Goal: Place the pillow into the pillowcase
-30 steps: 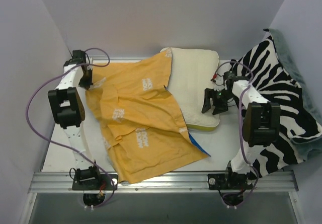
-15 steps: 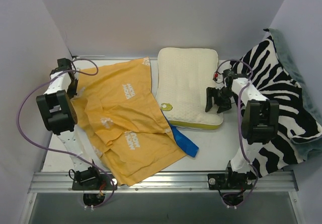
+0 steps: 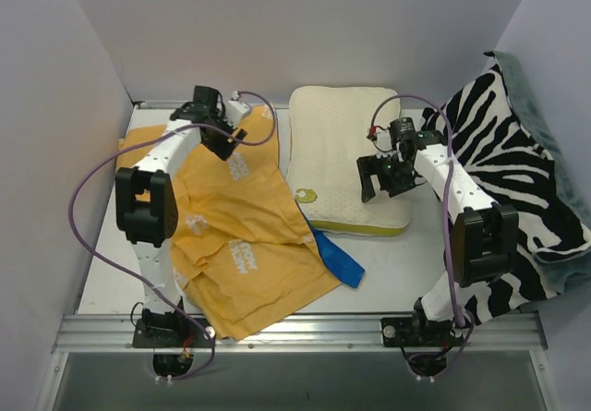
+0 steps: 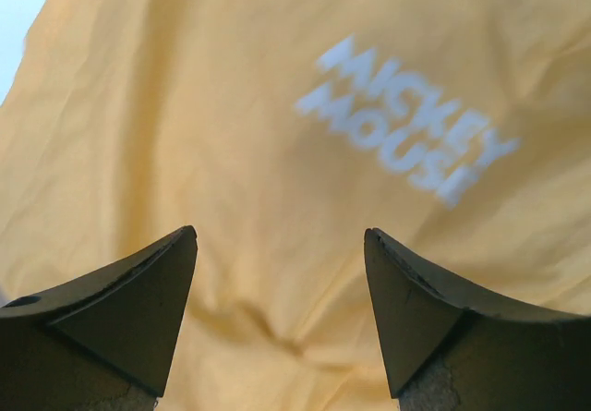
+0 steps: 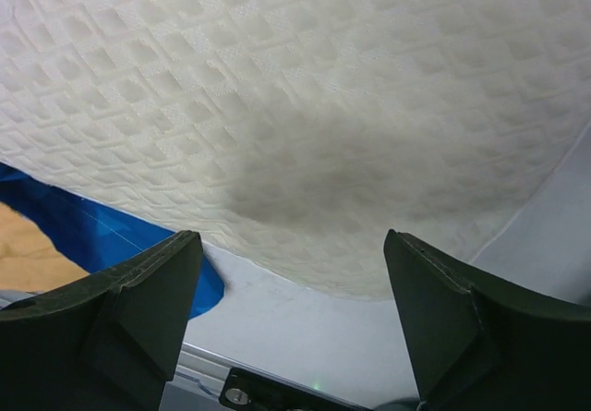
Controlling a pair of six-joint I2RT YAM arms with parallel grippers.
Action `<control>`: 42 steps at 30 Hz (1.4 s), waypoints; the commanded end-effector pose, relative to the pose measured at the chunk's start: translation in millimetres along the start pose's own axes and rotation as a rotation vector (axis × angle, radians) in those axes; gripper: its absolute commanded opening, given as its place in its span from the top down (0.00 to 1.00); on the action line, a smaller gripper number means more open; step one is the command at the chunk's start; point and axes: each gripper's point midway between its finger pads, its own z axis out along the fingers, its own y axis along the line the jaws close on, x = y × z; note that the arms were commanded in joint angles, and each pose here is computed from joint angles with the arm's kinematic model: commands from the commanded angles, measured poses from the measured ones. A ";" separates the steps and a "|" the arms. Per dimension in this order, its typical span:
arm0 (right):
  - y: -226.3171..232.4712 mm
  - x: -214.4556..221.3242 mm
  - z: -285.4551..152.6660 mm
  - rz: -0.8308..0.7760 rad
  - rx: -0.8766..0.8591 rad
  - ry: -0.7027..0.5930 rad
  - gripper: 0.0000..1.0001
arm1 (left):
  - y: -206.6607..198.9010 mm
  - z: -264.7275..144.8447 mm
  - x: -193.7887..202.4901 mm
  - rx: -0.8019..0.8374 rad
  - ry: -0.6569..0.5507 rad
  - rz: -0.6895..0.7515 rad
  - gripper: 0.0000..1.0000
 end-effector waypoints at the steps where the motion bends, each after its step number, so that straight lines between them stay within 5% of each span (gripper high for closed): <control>1: 5.0 15.0 -3.4 -0.031 -0.007 0.064 0.17 | -51.6 44.9 -30.3 0.131 -0.038 0.084 0.18; 11: -7.9 35.7 34.0 -0.010 0.019 0.220 0.23 | -85.9 127.2 -41.8 0.088 0.048 0.115 0.24; 21: -52.3 50.6 48.6 0.123 0.061 0.335 0.28 | 10.6 148.8 -3.6 -0.061 0.167 -0.043 1.00; 28: -93.6 56.4 38.0 0.175 0.127 0.343 0.30 | 98.4 144.5 43.4 -0.235 0.223 -0.203 1.00; 32: -103.0 57.8 29.3 0.180 0.138 0.331 0.30 | 110.4 127.5 42.3 -0.246 0.215 -0.219 1.00; 33: -103.3 57.5 26.8 0.179 0.141 0.327 0.30 | 111.6 123.9 55.3 -0.191 0.220 -0.235 0.85; 35: -101.6 56.1 20.5 0.171 0.140 0.315 0.30 | 80.3 93.7 12.9 0.041 0.042 -0.178 0.46; 36: -99.4 55.3 19.0 0.170 0.131 0.308 0.30 | 66.7 70.1 0.3 0.103 -0.014 -0.163 0.03; 39: -94.9 51.4 11.5 0.172 0.118 0.283 0.29 | 19.0 39.4 -41.8 0.265 -0.151 -0.074 0.03; 42: -88.4 44.6 3.0 0.173 0.097 0.252 0.27 | -28.2 40.8 -46.9 0.342 -0.136 0.025 0.03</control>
